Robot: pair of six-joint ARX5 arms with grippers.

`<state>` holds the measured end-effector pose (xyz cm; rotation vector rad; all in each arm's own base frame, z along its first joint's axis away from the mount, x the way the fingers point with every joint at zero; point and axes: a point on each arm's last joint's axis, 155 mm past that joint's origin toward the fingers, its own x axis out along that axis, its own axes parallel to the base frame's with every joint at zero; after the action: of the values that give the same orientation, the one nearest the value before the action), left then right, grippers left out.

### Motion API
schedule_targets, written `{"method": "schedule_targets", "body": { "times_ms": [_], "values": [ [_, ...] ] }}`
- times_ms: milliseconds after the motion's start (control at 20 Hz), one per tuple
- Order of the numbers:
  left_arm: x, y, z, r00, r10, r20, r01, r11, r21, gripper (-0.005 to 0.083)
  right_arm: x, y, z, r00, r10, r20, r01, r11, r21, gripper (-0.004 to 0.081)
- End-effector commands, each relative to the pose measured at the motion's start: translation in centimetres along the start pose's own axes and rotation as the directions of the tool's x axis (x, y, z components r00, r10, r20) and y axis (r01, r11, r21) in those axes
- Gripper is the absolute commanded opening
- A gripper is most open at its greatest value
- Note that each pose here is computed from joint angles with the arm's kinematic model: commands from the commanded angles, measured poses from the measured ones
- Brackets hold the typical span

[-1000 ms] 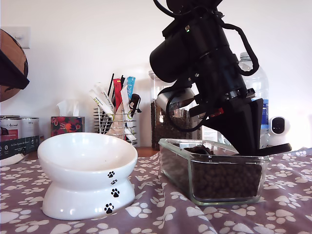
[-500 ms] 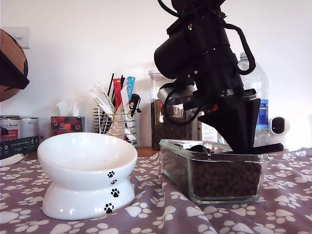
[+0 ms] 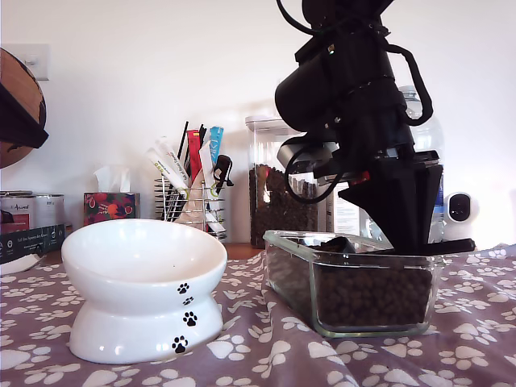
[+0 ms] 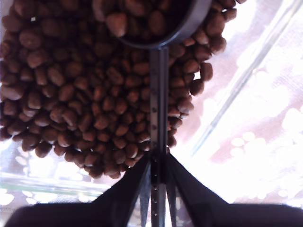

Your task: Measure one spoon of cat food and pour it into the food bowl

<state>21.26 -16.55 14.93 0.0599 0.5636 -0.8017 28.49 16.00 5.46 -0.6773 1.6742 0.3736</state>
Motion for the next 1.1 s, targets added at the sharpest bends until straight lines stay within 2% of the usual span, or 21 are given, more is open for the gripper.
{"method": "schedule_targets", "body": {
  "times_ms": [0, 250, 1050],
  "values": [
    [-0.1, -0.1, 0.5, 1.0, -0.003, 0.011, 0.003, 1.0, 0.002, -0.0019, 0.5, 0.1, 0.3, 1.0, 0.009, -0.014, -0.009, 1.0, -0.003, -0.0013],
    [0.1, 0.0, 0.4, 1.0, -0.004, 0.008, 0.004, 1.0, 0.001, -0.0019, -0.4, 1.0, 0.3, 0.998, 0.063, 0.014, -0.063, 0.998, -0.02, -0.0013],
    [0.1, -0.7, 0.9, 0.999, -0.045, 0.026, 0.044, 0.999, 0.018, -0.0019, -3.5, 0.3, 0.1, 0.99, 0.073, 0.118, -0.073, 0.997, -0.001, -0.0012]
  ]
}}
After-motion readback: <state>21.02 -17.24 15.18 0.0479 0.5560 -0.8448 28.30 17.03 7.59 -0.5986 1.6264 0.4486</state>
